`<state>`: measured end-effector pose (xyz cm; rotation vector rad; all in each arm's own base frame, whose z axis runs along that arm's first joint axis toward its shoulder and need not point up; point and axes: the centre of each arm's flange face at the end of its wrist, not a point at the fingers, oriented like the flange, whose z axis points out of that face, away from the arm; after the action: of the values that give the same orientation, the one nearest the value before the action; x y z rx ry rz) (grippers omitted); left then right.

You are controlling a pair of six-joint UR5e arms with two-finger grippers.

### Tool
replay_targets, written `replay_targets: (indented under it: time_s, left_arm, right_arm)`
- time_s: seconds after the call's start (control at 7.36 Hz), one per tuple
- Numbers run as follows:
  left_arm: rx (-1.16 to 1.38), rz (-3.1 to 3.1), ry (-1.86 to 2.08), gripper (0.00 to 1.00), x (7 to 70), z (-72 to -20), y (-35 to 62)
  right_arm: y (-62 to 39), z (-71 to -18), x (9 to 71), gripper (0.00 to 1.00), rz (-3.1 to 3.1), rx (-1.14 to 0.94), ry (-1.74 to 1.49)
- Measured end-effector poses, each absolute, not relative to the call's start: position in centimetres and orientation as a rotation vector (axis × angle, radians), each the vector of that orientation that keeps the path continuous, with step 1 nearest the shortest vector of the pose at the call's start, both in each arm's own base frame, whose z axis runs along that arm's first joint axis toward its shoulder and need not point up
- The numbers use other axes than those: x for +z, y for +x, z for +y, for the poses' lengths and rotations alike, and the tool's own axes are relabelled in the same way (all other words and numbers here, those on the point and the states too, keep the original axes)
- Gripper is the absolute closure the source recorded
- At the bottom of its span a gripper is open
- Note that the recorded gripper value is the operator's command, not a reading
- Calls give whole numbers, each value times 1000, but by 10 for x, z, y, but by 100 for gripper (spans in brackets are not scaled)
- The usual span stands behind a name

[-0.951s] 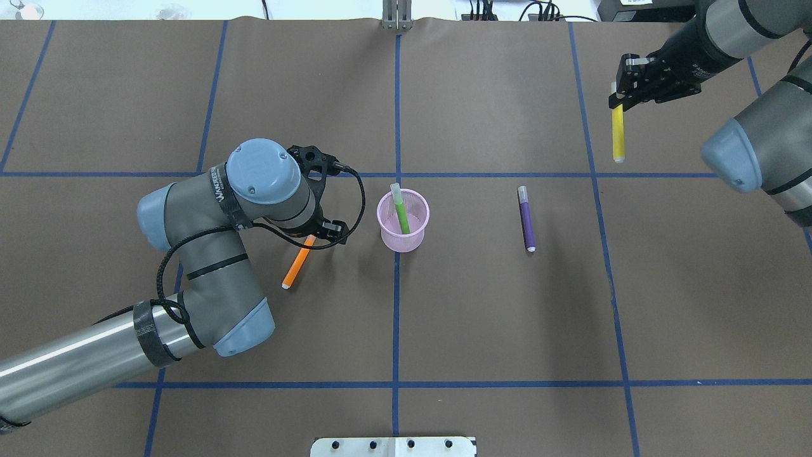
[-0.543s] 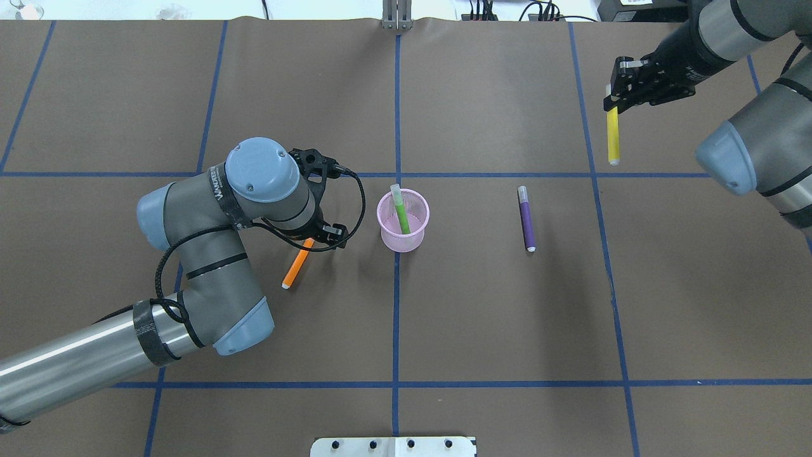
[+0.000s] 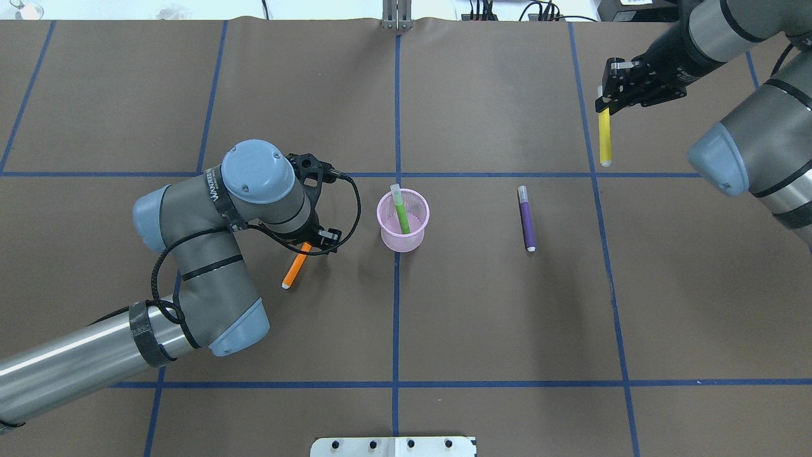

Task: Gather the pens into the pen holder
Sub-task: 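Grasp the orange marker with left gripper while right carries yellow marker toward cup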

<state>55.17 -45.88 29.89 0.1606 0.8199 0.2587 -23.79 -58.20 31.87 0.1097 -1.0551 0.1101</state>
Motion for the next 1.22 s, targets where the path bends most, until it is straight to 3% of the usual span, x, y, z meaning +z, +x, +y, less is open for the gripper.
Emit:
replay_targets:
  time_s: [0.27, 0.41, 1.22]
  left_arm:
    - [262, 824, 155, 95, 299, -458, 552]
    - [262, 825, 154, 100, 298, -458, 551]
    - [239, 893, 143, 100, 272, -478, 512]
  right_arm:
    - [-242, -581, 316, 100, -1058, 111, 105]
    - [-243, -580, 316, 100, -1058, 109, 104]
    - [-252, -580, 294, 100, -1076, 125, 109]
